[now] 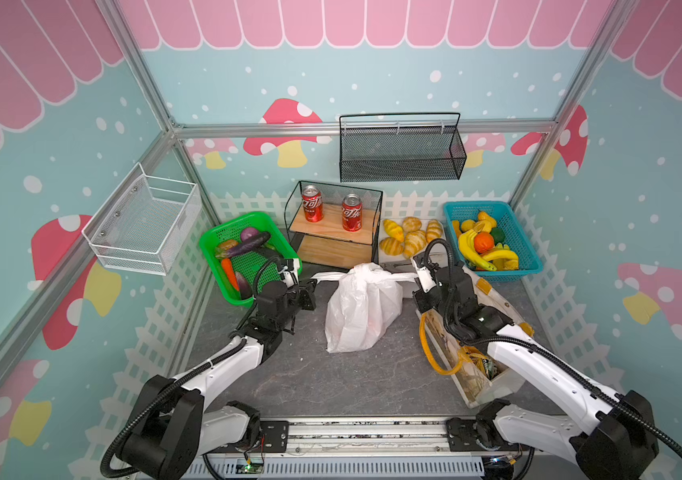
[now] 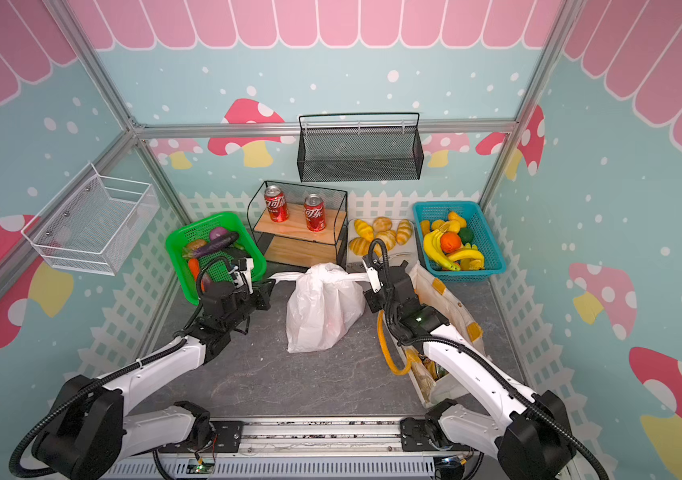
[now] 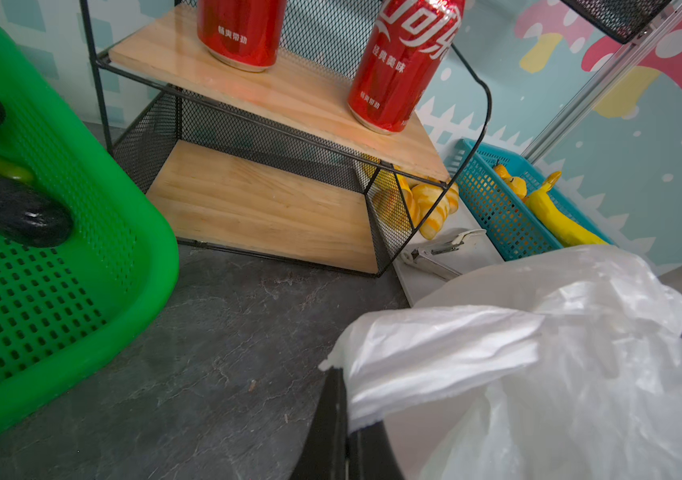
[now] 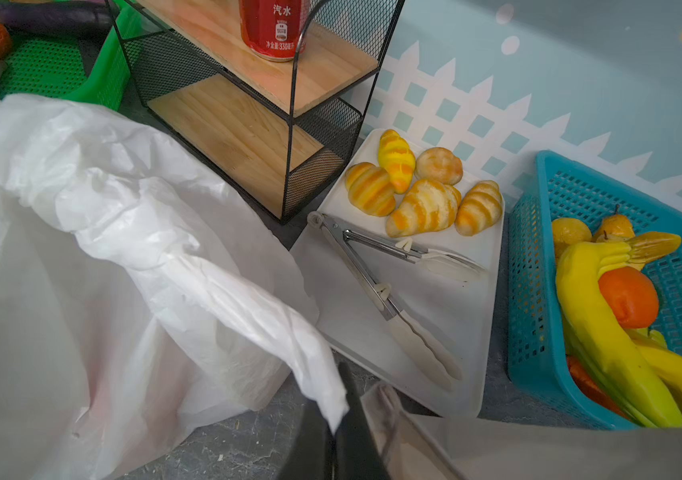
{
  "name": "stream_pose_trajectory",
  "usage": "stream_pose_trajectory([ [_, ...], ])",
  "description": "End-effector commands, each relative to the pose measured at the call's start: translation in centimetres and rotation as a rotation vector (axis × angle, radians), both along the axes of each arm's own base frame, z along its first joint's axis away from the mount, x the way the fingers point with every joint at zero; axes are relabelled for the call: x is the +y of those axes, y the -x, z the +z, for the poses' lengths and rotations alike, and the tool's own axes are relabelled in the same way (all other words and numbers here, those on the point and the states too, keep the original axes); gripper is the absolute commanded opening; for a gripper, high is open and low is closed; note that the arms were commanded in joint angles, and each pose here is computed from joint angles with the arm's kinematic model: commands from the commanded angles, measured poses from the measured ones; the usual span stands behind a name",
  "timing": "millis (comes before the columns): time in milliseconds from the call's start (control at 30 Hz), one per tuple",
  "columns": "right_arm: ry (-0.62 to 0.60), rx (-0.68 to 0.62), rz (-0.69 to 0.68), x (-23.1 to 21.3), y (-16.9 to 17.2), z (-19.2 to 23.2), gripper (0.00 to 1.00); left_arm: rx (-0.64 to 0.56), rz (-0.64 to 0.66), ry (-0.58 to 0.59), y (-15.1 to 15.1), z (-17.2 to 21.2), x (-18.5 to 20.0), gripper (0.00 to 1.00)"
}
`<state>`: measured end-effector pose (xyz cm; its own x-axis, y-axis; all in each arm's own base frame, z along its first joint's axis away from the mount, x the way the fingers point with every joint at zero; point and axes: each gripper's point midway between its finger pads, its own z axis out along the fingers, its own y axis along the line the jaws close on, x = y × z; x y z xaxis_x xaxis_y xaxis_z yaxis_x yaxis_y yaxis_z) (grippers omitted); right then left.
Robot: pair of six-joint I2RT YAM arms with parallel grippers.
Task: Place the mixed food into the grocery bags and tie them
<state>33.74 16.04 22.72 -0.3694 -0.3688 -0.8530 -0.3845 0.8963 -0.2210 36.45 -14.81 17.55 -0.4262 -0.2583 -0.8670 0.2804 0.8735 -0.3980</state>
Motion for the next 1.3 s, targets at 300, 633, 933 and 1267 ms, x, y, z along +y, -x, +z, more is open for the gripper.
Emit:
stream_pose_trajectory([
  [300,0.055,-0.011,-0.137,-3.6,-0.2,-0.1,0.00,0.043,0.213,-0.038,-0.3,-2.8,5.0,0.00],
  [633,-0.044,-0.185,0.167,2.7,1.5,5.8,0.44,-0.088,-0.009,0.185,1.0,3.0,0.9,0.40],
  [933,-0.080,-0.165,0.352,6.4,3.0,6.5,0.57,-0.147,0.036,0.217,3.8,6.7,2.4,0.62],
  [1267,-0.018,-0.041,0.562,13.1,1.5,4.7,0.89,-0.121,-0.047,0.102,5.8,7.1,-0.7,0.65],
])
